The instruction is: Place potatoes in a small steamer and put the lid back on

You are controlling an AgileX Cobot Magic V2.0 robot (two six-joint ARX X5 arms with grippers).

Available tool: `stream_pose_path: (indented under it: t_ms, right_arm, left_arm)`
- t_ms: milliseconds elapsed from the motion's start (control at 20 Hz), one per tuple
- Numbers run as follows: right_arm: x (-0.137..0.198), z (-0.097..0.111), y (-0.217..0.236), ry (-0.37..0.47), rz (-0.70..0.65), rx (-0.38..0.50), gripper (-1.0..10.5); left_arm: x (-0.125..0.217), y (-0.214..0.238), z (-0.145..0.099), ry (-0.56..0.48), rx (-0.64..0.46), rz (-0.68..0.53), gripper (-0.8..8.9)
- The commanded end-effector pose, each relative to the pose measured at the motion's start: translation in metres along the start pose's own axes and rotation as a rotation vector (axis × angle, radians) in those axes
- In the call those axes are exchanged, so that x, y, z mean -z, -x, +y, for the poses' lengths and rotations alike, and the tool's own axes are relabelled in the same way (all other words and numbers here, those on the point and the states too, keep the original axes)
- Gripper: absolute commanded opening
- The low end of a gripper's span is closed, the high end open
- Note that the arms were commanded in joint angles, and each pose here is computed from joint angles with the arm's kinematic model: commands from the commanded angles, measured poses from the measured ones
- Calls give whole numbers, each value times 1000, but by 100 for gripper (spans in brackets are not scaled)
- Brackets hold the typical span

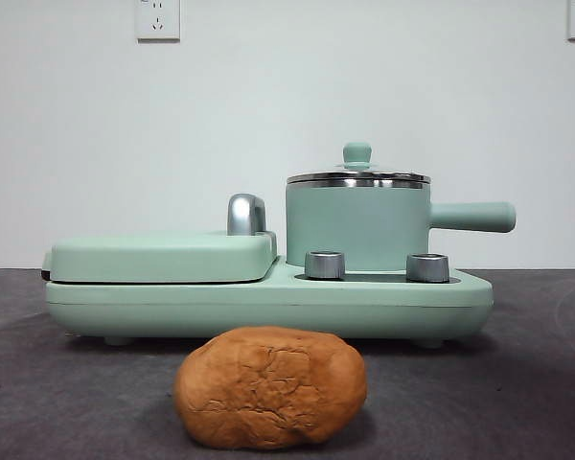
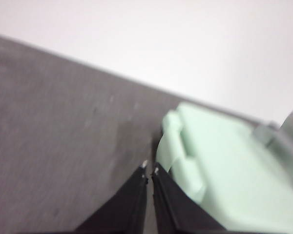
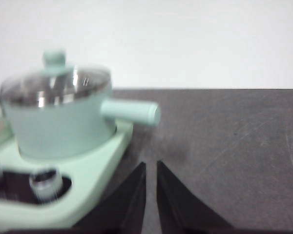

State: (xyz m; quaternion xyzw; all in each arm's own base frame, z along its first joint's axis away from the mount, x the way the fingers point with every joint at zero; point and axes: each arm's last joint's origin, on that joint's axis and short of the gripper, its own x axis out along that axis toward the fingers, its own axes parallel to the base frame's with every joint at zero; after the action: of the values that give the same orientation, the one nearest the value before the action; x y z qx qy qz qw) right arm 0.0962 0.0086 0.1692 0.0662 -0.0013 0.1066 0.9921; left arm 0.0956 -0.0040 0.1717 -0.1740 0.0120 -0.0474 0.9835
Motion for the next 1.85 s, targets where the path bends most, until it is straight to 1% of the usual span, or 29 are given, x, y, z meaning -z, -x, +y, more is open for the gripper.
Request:
stream_pose_path:
  t_ms: [50,300,450,600,750,900,1100,1300,1400,1600,1750,1850]
  right_arm:
    - [-4,0,0,-183,-50,19,23]
    - [-16,2,2,-247,-88,7,10]
    - [-32,4,6,-260,-92,25,10]
    - [-53,8,11,-236,-64,32,10]
    - [-76,12,13,-190,-16,30,10]
    - [-98,16,14,-130,44,-18,10]
    - [-125,22,9,-56,119,-115,10]
    - [-146,26,0,-8,165,-214,11]
    - [-154,28,-5,-1,189,-255,10]
    - [-167,31,-14,-2,246,-346,11]
    - [-173,34,-20,41,264,-391,10]
    - [-173,36,-22,85,276,-417,10]
  left_arm:
    - [-7,0,-3,26,32,-73,20]
    - [-19,3,-7,42,58,-138,16]
    - [-35,8,-14,51,58,-136,16]
    - [-56,12,-22,42,40,-92,16]
    - [-79,15,-31,-9,52,-26,16]
    - [-102,15,-42,-71,105,41,16]
    - [-131,11,-56,-163,202,113,15]
    - [-153,3,-66,-239,286,170,15]
    - [-160,-3,-69,-272,327,201,15]
    - [-163,-18,-75,-344,431,303,15]
    - [-159,-29,-81,-406,507,389,15]
    - [-154,-37,-86,-472,563,438,14]
